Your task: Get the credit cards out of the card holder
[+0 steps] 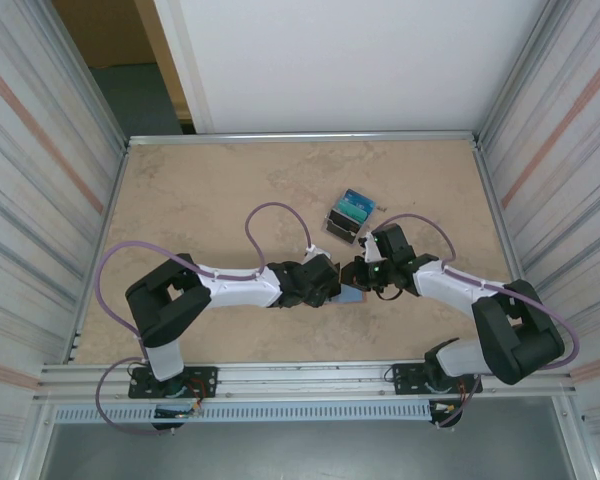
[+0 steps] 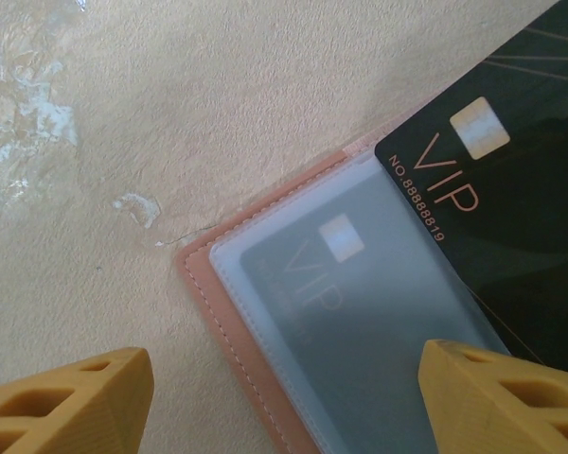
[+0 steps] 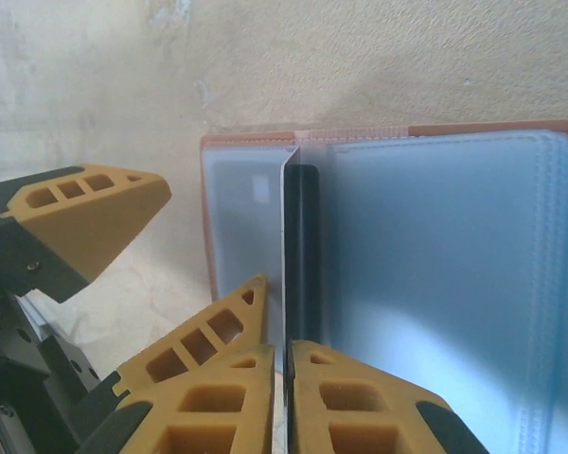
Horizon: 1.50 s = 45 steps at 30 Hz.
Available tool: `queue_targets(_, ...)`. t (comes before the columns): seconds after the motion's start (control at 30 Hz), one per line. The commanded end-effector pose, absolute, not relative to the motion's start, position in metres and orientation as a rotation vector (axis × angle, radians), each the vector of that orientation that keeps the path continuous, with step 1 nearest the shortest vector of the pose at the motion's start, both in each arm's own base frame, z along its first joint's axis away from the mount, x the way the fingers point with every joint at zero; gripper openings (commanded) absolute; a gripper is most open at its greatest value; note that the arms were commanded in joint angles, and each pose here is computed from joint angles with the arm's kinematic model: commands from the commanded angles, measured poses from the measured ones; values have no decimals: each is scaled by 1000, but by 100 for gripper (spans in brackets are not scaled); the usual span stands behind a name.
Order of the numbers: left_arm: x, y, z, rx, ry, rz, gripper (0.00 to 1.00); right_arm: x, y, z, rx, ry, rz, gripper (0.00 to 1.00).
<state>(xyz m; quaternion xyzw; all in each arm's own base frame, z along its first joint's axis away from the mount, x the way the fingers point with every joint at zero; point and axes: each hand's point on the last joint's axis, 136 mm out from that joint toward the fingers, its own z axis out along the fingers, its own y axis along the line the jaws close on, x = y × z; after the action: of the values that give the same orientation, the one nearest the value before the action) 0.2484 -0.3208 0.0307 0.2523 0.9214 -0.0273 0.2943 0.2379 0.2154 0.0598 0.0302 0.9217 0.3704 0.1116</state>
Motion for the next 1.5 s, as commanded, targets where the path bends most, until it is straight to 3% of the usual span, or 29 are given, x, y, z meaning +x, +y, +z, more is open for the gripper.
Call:
queue_targets(0.0,249,-316,24,693,2462,-17,75,238,218,58,108,2700,1127,15)
queue_targets(0.2,248,-314,25,685,2461,-17,75,241,220,50,100,2721,1090,16)
queue_targets(0.43,248,-304,24,648,2472,-12,74,243,220,44,44,2775,951,0)
queue_targets(0.97,255,-268,31,591,2467,43,74,265,200,93,-176,2706,662,0)
queue_targets(1.27,256,-272,79,560,2393,-48,81,313,192,141,-461,2537,495,0)
queue_targets(1.37,255,-268,93,526,2368,-80,96,329,190,148,-561,2497,404,0)
queue_targets(1.47,252,-259,100,492,2353,-87,99,347,186,154,-638,2456,295,0)
